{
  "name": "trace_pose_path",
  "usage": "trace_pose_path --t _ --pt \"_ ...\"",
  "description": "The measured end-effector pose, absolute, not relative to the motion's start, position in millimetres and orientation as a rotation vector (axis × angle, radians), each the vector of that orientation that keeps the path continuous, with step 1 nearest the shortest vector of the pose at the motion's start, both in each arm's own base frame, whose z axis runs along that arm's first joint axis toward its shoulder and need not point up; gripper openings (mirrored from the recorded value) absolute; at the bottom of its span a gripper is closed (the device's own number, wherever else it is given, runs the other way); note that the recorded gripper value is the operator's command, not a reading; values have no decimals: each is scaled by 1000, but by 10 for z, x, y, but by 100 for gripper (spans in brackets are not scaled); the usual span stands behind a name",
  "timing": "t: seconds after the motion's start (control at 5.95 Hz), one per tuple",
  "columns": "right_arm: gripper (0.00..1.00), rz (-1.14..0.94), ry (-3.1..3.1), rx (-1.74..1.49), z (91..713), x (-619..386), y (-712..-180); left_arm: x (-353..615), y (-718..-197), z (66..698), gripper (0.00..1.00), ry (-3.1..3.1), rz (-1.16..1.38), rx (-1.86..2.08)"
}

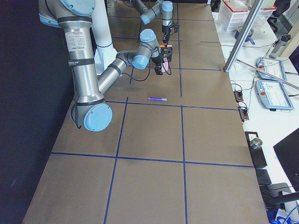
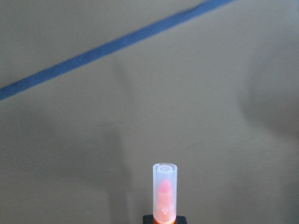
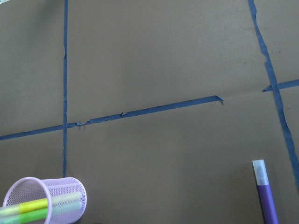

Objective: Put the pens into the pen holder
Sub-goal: 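Carry the orange highlighter with the left gripper and drop it into the pink cup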

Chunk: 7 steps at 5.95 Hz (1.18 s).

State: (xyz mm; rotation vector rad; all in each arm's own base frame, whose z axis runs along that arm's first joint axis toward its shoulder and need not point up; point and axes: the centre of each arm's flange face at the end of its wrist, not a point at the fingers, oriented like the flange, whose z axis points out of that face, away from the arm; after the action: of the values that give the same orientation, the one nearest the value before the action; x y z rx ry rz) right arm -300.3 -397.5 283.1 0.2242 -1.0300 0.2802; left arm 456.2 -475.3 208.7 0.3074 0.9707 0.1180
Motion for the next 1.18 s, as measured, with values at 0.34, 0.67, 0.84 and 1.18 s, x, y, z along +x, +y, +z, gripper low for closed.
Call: trace_pose_path --t 0.34,0.67,0.84,1.18 --pt "100 276 -1014 174 3039 -2750 -4024 4464 -4541 1551 0 1059 -152 534" --pt "100 232 -983 157 3255 -2670 -4110 4900 -4009 1335 1 1046 -277 747" --pt "100 214 -966 158 3348 -2671 -4141 5065 -3830 1315 1 1031 -314 803" --pt "100 205 -952 155 3422 -2686 -4167 5407 -3616 1390 2 992 -391 854"
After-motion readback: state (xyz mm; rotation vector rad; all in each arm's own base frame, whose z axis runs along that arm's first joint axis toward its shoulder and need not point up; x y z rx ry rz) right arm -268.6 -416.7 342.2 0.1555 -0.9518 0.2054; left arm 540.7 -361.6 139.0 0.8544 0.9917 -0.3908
